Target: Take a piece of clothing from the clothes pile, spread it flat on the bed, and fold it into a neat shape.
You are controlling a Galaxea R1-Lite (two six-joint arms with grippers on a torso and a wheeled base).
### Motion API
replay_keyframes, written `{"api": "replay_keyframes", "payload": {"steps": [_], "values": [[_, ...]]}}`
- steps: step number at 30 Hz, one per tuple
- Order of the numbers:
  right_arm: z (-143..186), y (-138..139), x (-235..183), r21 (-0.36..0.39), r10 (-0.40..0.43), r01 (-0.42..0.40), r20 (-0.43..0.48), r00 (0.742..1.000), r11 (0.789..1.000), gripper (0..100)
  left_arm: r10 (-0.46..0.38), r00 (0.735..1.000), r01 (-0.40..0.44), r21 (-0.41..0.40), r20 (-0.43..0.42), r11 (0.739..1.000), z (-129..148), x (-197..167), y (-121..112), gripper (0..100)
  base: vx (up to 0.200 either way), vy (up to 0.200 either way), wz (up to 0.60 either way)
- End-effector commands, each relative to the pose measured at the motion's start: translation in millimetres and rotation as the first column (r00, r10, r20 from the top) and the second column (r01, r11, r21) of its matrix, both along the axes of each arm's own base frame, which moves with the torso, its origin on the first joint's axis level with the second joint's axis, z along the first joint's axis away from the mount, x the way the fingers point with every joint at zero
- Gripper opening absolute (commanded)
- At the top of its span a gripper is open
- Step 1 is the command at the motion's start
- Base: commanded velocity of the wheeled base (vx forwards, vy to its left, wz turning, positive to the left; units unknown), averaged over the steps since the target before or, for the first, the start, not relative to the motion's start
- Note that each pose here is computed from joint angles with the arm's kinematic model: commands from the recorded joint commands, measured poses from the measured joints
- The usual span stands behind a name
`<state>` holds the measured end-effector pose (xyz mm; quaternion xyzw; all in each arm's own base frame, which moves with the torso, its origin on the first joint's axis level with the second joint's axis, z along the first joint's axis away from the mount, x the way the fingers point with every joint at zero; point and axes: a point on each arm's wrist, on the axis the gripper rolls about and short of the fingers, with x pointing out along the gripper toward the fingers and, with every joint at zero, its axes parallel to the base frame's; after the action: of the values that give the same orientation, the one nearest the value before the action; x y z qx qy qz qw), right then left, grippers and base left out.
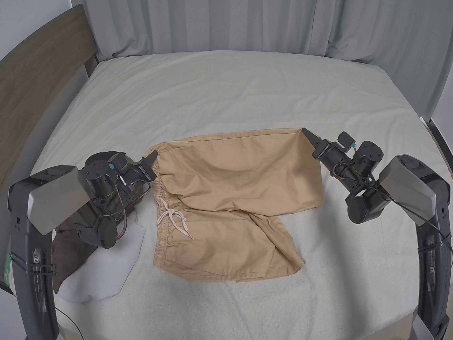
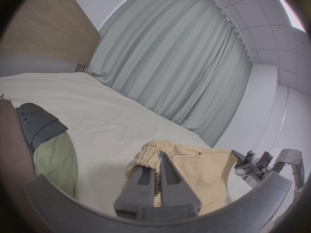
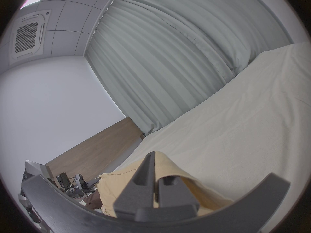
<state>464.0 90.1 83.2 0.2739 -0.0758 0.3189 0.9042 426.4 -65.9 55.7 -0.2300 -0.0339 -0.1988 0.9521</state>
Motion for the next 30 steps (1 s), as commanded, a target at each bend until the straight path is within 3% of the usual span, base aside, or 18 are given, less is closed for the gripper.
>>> {"api": "replay_keyframes", "payload": {"steps": [1, 11, 12, 13, 14, 19, 28, 30], "values": [[-16.9, 1.2, 10.7, 0.0, -0.002, 0.002, -0.005, 1.0, 1.0, 0, 0.002, 1.0, -0.002, -0.004, 0.006, 1.0, -8.4, 8.8, -1.1, 0, 0.0, 0.0, 0.0], [-15.0, 1.3, 15.2, 0.007, 0.001, -0.002, 0.014, 1.0, 1.0, 0, 0.009, 1.0, -0.008, -0.039, 0.019, 0.999, -6.5, 14.9, -1.1, 0, 0.0, 0.0, 0.0], [-16.2, 0.7, 16.0, 0.007, 0.0, 0.0, 0.014, 1.0, 1.0, 100, 0.009, 1.0, -0.008, -0.039, 0.019, 0.999, -6.5, 14.9, -1.1, 0, 0.0, 0.0, 0.0], [-15.9, 0.1, 17.5, 0.009, -0.003, 0.003, 0.02, 1.0, 1.0, 100, 0.008, 1.0, -0.007, -0.042, 0.018, 0.999, -6.5, 14.9, -1.1, 0, 0.0, 0.0, 0.0], [-14.9, -1.2, 18.9, 0.01, -0.006, 0.006, 0.028, 1.0, 1.0, 100, 0.006, 1.0, -0.005, -0.045, 0.018, 0.999, -5.8, 14.8, -1.1, 100, 0.0, 0.0, 0.0], [-19.8, -4.6, 17.7, 0.01, -0.018, 0.018, 0.015, 1.0, 1.0, 100, -0.01, 1.0, 0.009, -0.102, -0.005, 0.995, -5.2, 13.5, -6.3, 100, 0.0, 0.0, 0.0], [-2.1, -5.6, -24.9, -0.006, 0.003, -0.003, -0.073, 0.997, 1.0, 100, 0.029, 0.999, -0.031, -0.084, -0.03, 0.996, -9.2, 6.1, -8.9, 100, 0.0, 0.0, 0.0], [6.0, -4.4, -40.9, -0.011, 0.01, -0.011, -0.096, 0.995, 1.0, 100, 0.03, 0.999, -0.033, -0.084, -0.026, 0.996, 1.6, -1.2, -6.4, 100, 0.0, 0.0, 0.0]]}}
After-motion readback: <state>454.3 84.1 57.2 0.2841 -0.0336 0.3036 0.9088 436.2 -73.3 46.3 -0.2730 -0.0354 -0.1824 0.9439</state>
